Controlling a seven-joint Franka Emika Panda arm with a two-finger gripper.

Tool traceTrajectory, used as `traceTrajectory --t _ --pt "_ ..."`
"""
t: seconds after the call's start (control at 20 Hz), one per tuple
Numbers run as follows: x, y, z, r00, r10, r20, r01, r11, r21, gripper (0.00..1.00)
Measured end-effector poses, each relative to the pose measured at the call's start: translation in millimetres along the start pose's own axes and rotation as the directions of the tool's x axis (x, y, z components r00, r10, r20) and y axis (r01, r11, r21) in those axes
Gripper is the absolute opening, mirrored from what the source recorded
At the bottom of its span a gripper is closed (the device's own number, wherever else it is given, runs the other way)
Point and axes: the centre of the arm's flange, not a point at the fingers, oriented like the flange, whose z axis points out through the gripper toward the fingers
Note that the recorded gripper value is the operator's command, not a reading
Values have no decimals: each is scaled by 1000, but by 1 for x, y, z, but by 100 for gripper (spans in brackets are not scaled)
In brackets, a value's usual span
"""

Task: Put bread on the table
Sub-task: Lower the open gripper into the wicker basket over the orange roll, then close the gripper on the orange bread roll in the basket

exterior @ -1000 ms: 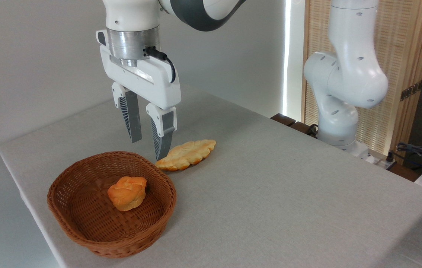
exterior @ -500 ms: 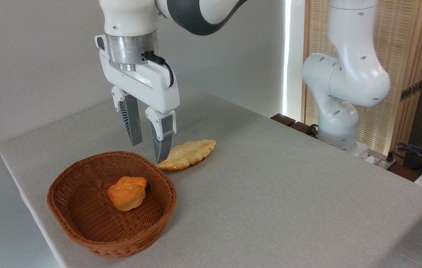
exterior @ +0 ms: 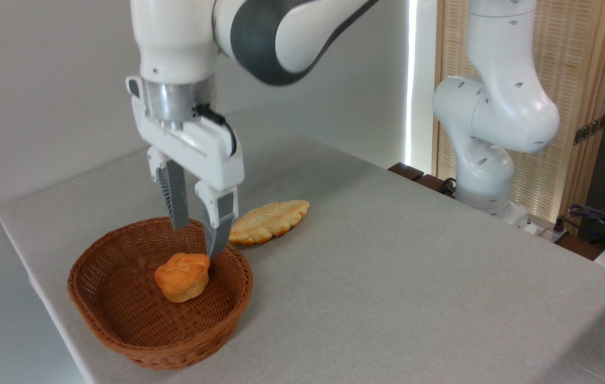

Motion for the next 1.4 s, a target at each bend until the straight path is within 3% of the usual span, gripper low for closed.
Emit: traceTrajectory --t 0.45,1.05,1.4 --pt "37 21 64 999 25 -39 -28 998 -60 100" --pt "42 21 87 998 68 -6 -69 997 -26 100" --pt "47 33 109 983 176 50 -176 984 -9 100"
